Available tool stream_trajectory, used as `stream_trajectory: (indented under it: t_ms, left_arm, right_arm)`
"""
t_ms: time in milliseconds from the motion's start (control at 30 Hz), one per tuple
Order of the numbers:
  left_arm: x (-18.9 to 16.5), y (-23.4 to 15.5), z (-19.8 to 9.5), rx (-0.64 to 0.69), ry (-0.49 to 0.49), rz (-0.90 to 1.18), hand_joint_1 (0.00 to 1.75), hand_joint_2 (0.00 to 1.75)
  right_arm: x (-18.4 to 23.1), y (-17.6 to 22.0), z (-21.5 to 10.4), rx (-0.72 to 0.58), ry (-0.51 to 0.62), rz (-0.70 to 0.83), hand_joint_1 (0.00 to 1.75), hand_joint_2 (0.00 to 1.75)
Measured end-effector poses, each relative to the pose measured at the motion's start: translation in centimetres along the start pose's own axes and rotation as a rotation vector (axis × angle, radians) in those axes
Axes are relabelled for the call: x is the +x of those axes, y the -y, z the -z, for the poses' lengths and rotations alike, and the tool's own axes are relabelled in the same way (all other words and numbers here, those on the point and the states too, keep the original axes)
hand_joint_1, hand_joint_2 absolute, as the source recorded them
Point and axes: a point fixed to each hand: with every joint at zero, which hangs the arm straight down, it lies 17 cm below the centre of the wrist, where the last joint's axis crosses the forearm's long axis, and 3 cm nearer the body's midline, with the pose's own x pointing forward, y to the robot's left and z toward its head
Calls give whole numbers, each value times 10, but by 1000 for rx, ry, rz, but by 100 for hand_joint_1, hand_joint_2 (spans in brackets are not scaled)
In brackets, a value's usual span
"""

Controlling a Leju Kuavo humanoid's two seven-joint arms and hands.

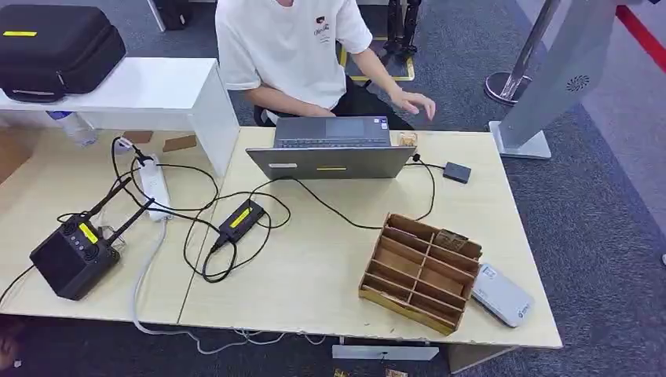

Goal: Pass the card to the sensor for recognition and then transmit it.

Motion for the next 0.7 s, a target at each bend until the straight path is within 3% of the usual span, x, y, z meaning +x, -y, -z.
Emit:
stream_trajectory:
  t_ms: [267,500,700]
  left_arm:
    - [-2,-3,1,7,-12,13,0,175]
    - [-1,-3,1,8,-24,13,0,175]
    - [-1,-3,1,9,-32,18,0,175]
  right_arm:
    - [43,-107,-86,284,-48,87,0,175]
    - [110,-172,-178,512,-12,127,0,175]
    - [167,-203,-254,664,52,136,0,175]
